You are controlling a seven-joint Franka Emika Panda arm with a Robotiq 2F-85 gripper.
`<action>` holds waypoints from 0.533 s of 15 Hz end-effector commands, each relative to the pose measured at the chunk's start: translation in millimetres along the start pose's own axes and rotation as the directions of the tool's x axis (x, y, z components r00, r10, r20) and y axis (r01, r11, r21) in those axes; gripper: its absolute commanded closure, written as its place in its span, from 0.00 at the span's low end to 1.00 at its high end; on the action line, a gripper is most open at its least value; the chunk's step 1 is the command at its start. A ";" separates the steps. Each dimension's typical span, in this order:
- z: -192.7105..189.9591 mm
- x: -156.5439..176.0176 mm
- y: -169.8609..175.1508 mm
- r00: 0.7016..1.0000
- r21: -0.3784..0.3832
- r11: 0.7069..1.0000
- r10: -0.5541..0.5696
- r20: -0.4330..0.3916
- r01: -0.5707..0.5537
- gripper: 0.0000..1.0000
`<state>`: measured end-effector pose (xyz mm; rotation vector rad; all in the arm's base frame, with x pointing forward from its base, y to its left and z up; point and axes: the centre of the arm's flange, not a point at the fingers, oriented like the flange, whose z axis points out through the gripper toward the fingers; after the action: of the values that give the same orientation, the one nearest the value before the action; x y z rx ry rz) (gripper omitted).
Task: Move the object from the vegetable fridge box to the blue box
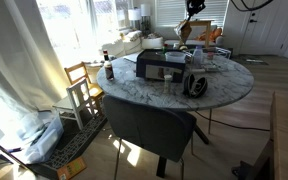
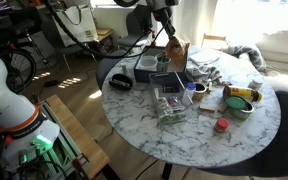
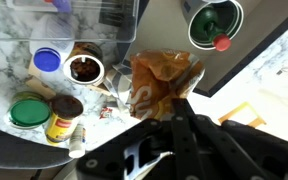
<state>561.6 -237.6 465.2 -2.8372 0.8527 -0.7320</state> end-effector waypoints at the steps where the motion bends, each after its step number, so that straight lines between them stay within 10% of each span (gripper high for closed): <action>1: 26.8 9.0 -9.7 1.000 0.100 0.995 -0.019 -0.007 0.020 1.00; 8: 75.2 11.4 -5.9 0.999 0.114 0.993 -0.006 0.037 0.002 1.00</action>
<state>593.9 -226.9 424.7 -2.7589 0.7691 -0.7083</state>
